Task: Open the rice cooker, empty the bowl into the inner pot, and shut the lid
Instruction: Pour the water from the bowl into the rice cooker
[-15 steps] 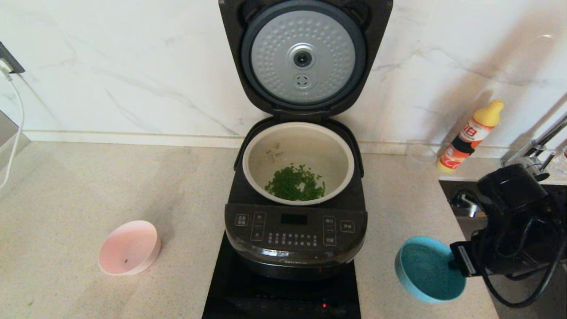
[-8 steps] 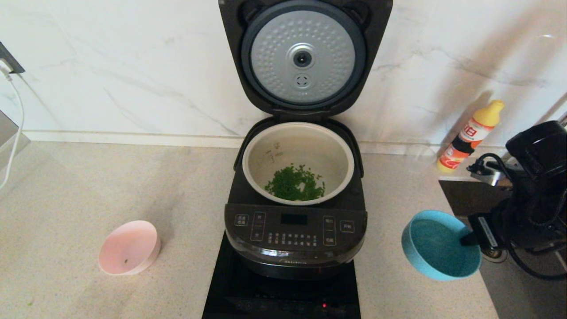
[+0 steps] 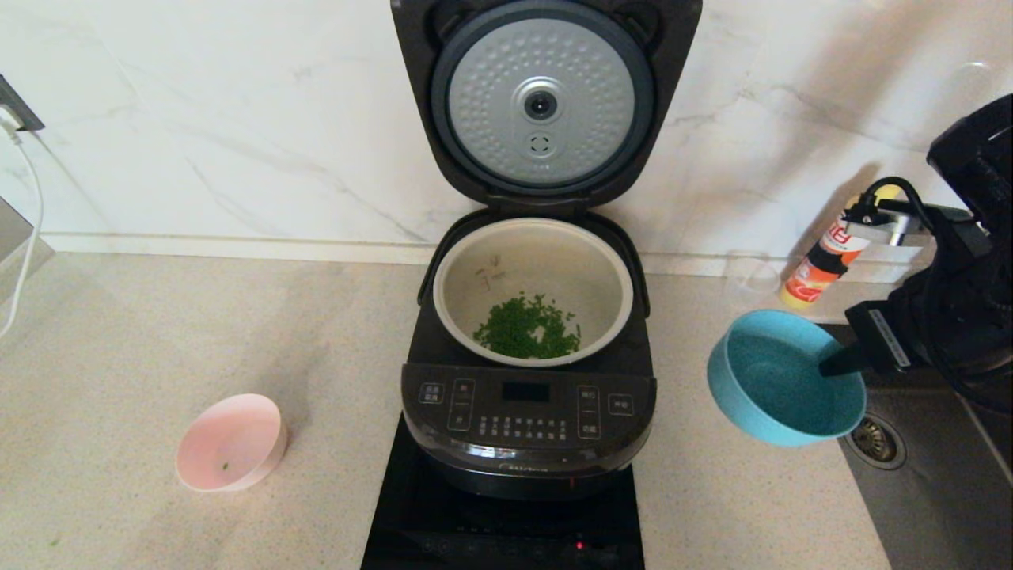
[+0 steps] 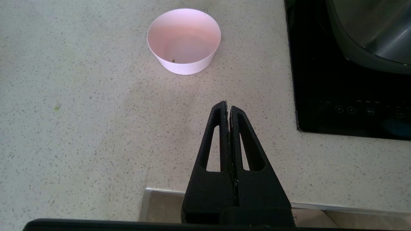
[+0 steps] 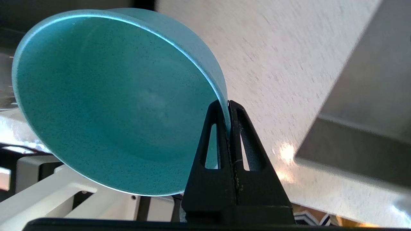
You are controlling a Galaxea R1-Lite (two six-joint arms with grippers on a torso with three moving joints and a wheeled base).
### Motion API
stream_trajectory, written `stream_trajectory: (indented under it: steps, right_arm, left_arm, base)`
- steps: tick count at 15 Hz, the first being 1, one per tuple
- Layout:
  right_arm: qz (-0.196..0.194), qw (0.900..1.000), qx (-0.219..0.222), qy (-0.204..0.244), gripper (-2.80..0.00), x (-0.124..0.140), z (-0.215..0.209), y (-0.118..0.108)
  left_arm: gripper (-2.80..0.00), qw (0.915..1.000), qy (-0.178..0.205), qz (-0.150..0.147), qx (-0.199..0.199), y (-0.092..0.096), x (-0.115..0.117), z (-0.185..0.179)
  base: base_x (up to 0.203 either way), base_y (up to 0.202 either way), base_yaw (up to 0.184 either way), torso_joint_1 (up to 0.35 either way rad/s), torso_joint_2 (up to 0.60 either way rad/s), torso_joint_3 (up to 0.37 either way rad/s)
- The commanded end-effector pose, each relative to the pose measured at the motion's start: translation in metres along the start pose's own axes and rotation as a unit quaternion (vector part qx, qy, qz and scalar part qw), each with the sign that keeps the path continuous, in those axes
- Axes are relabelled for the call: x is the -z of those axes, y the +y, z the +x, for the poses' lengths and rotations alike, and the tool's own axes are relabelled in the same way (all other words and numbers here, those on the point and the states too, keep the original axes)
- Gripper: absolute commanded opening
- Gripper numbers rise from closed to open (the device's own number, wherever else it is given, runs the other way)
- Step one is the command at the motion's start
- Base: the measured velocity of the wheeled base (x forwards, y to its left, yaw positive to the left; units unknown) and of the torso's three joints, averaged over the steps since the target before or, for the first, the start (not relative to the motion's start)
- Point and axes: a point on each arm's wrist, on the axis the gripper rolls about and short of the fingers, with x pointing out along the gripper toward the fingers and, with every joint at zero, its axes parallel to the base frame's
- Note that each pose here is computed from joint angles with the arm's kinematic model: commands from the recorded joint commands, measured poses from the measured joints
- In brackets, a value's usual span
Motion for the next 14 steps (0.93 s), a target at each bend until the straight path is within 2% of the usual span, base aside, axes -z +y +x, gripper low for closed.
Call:
stream_trajectory:
  steps: [1, 4, 8, 9, 11, 14]
  right_arm:
    - [-0.015, 1.0, -0.011, -0.013, -2.8, -0.013, -0.003, 0.014]
    - [-0.011, 0.999, -0.01, -0.029, -2.8, -0.031, -0.003, 0.031]
    - [-0.033, 0.999, -0.025, -0.03, -2.8, -0.044, 0.005, 0.055]
    - [-0.044, 0.998, -0.023, -0.035, -2.8, -0.045, 0.008, 0.063]
    - [-0.064, 0.997, 0.011, -0.05, -2.8, -0.046, 0.021, 0.079]
    - [-0.075, 0.995, 0.007, -0.072, -2.8, -0.049, 0.029, 0.093]
  left_arm:
    - [-2.8, 1.0, 0.001, 0.0, 0.0, 0.0, 0.0, 0.0]
    - [-2.8, 1.0, 0.001, 0.0, 0.0, 0.0, 0.0, 0.0]
    - [-2.8, 1.0, 0.001, 0.0, 0.0, 0.0, 0.0, 0.0]
    - [-2.8, 1.0, 0.001, 0.0, 0.0, 0.0, 0.0, 0.0]
    - [-2.8, 1.0, 0.001, 0.0, 0.0, 0.0, 0.0, 0.0]
    - [-2.8, 1.0, 0.0, 0.0, 0.0, 0.0, 0.0, 0.0]
  base:
    - [0.0, 0.0, 0.0, 0.0, 0.0, 0.0]
    - [0.0, 0.0, 0.0, 0.0, 0.0, 0.0]
    - [0.0, 0.0, 0.0, 0.0, 0.0, 0.0]
    - [0.0, 0.0, 0.0, 0.0, 0.0, 0.0]
    - [0.0, 0.0, 0.0, 0.0, 0.0, 0.0]
    - [0.0, 0.0, 0.0, 0.0, 0.0, 0.0]
